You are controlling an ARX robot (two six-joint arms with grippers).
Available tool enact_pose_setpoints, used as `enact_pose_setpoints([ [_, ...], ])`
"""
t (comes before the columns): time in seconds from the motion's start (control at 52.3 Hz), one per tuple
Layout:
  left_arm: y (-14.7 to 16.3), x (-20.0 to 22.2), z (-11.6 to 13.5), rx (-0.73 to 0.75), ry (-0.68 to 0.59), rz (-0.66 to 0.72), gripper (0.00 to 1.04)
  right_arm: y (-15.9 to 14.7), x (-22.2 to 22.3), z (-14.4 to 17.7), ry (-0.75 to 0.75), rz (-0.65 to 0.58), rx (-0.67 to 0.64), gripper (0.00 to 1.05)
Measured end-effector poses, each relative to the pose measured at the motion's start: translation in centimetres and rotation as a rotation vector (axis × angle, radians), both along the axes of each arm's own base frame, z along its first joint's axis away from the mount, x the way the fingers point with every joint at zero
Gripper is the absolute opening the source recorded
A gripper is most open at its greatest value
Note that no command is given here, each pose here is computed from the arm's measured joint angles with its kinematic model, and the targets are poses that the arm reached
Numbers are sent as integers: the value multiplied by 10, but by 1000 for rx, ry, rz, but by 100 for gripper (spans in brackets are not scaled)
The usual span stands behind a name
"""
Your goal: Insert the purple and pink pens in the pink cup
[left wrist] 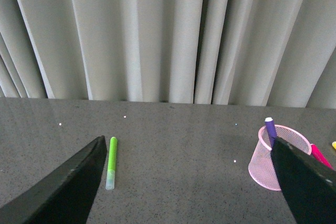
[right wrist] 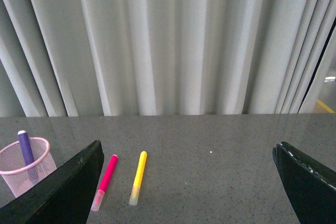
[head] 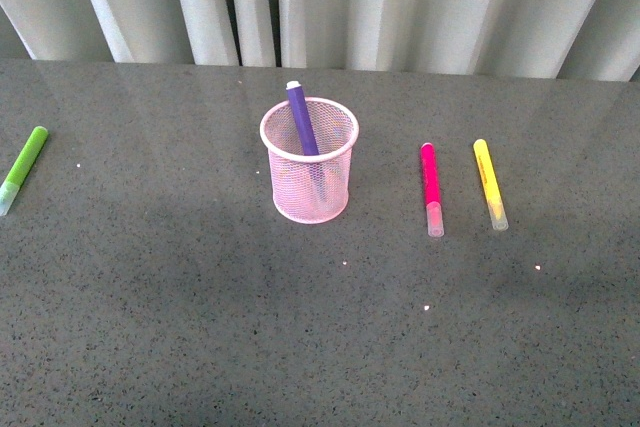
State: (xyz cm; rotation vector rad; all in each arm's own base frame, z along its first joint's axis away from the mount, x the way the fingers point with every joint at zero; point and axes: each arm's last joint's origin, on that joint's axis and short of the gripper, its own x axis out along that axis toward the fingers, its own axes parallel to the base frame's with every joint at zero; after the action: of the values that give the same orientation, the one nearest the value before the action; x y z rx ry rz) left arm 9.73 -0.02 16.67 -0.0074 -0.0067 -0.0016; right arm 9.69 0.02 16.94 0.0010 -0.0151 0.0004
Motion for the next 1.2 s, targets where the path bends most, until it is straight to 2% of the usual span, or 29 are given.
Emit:
enact_pose_setpoints([
  [0.038, 0, 0, 0, 2, 0, 0, 100, 0, 0, 0, 0, 0, 0, 98],
  [0.478, 0, 0, 0, 1, 0, 0, 98, 0, 0, 0, 3, 0, 0, 98],
  [0.554, 0, 0, 0, 1, 0, 0, 98, -1, 3, 0, 200, -60, 77, 98],
  [0.611, 0, 0, 0, 2, 0, -1, 98, -7, 19, 7, 341, -102, 187, 98],
  [0.745, 0, 0, 0, 2, -1, 0, 98, -27, 81, 22, 437, -169, 316, 98],
  [0.936, 0, 0, 0, 2, -1, 0, 98, -32, 144, 0, 621, -174, 326, 98],
  [1.203, 0, 0, 0, 2, -1, 0, 98, -3, 222, -27, 742, -113, 235, 98],
])
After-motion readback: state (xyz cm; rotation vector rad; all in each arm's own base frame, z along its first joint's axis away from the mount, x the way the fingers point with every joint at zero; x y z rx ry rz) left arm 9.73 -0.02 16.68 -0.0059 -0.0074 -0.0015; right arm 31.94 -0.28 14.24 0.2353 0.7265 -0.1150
